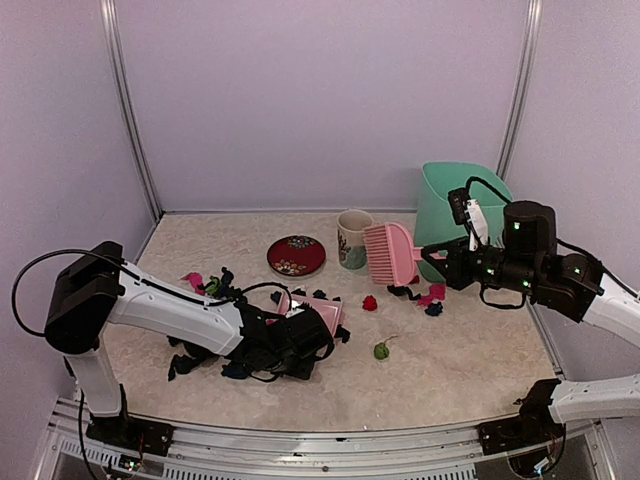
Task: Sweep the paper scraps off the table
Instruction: Pick up the dustpan from the center of the board, then sweep the paper scraps at the center of the board.
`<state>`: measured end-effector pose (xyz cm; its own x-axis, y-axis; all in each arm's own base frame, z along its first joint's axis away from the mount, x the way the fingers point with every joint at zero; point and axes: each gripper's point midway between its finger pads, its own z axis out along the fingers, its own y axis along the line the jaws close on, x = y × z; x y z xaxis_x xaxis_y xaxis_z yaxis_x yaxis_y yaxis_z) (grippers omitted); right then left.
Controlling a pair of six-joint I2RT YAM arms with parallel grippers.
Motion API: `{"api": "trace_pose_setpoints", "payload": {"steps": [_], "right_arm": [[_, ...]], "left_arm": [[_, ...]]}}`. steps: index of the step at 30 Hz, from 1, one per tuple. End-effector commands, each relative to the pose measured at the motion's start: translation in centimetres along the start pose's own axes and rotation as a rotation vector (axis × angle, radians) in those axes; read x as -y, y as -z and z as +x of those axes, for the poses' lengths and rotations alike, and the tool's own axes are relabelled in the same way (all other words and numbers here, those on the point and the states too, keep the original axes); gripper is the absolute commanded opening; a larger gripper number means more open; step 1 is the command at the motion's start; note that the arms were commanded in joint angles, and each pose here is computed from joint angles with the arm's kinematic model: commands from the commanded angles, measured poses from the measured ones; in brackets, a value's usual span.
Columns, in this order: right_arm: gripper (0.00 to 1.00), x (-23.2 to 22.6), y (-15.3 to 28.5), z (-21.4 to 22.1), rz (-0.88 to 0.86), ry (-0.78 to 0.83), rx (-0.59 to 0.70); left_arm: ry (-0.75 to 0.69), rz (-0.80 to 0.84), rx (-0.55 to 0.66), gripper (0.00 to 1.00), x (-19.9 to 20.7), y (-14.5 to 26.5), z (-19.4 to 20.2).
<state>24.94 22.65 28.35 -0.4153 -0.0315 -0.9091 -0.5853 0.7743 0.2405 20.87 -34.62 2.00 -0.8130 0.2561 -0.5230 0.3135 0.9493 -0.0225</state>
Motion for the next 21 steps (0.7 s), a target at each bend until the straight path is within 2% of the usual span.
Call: {"api": "trace_pose_setpoints", "payload": {"steps": [1,10,15,21], "right_arm": [[0.00,0.2,-0.2,-0.1,0.003,-0.015,0.007],[0.00,0.1,-0.1,-0.9,0.004,-0.015,0.022],[0.00,-0.2,-0.1,-2.3,0.000,-0.013,0.051],[0.00,-1.2,-1.0,-3.7,-0.052,-0.046,0.090]], "left_arm": [[-0.001,0.007,0.021,0.30,0.3,0.0,-0.9],[0.011,-0.017,0.076,0.01,-0.9,2.4,-2.6],[0.048,0.010,0.140,0.00,-1.5,5.9,-4.8],[0.116,0.025,0.200,0.00,-4.3,9.7,-7.6]]}}
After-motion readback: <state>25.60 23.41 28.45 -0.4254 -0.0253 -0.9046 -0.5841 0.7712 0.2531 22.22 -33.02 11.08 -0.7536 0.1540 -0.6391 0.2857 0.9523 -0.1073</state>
